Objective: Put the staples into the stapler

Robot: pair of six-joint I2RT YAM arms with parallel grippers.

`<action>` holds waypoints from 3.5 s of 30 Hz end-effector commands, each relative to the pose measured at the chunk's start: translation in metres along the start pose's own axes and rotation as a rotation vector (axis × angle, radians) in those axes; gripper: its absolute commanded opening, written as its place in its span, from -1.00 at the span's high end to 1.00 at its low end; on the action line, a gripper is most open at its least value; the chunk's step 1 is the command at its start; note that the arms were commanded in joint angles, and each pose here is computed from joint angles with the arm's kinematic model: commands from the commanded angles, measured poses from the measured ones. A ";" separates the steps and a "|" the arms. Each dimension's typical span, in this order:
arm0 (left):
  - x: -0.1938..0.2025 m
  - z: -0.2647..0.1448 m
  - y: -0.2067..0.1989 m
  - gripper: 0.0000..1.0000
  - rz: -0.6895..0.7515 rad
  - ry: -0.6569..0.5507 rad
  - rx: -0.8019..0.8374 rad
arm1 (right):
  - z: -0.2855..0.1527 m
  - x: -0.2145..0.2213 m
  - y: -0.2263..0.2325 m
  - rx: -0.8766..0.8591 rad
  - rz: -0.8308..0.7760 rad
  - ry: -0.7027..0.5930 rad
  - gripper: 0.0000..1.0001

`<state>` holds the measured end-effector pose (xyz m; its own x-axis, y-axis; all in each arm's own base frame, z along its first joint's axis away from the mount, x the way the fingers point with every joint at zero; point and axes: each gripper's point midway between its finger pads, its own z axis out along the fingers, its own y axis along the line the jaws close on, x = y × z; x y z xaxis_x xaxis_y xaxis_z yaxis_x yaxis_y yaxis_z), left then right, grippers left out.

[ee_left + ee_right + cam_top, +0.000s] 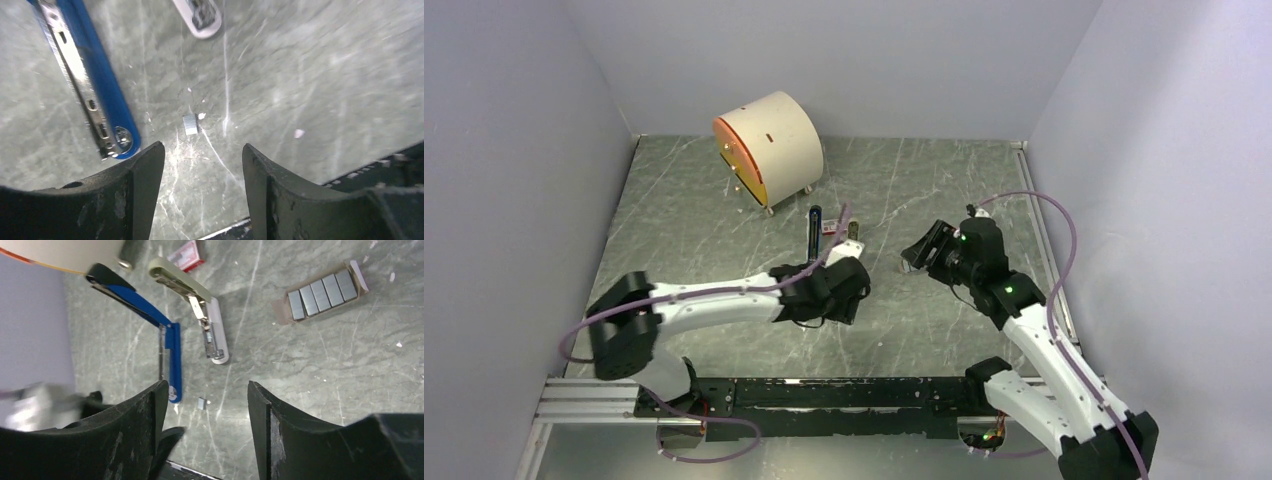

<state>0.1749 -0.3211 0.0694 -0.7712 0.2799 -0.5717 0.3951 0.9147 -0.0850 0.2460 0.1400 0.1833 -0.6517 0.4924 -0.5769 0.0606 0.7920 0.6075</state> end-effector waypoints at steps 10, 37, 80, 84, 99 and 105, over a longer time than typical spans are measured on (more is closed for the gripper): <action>-0.121 -0.158 0.043 -0.68 -0.163 -0.554 0.071 | 0.046 0.112 0.000 0.228 -0.118 0.223 -0.34; -0.121 -0.217 0.135 -0.57 -0.302 -0.748 -0.171 | 0.108 0.207 0.029 0.496 -0.293 0.378 0.19; -0.129 -0.257 0.173 -0.56 -0.328 -0.810 -0.332 | 0.128 0.150 0.106 0.294 -0.394 0.160 0.63; -0.124 -0.267 0.189 -0.57 -0.362 -0.837 -0.383 | 0.138 0.142 0.120 0.285 -0.421 0.133 0.63; -0.120 -0.257 0.191 -0.56 -0.341 -0.816 -0.436 | 0.164 0.149 0.119 0.342 -0.485 0.144 0.63; -0.120 -0.256 0.190 -0.57 -0.344 -0.821 -0.427 | 0.166 0.154 0.112 0.356 -0.488 0.161 0.63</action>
<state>0.2147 -0.1148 0.3259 -0.1885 -0.1492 -0.9707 -0.0935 0.9866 -0.1335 0.2708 0.3667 0.0700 -0.7857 -0.0045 -0.6186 -0.0646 0.9951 0.0748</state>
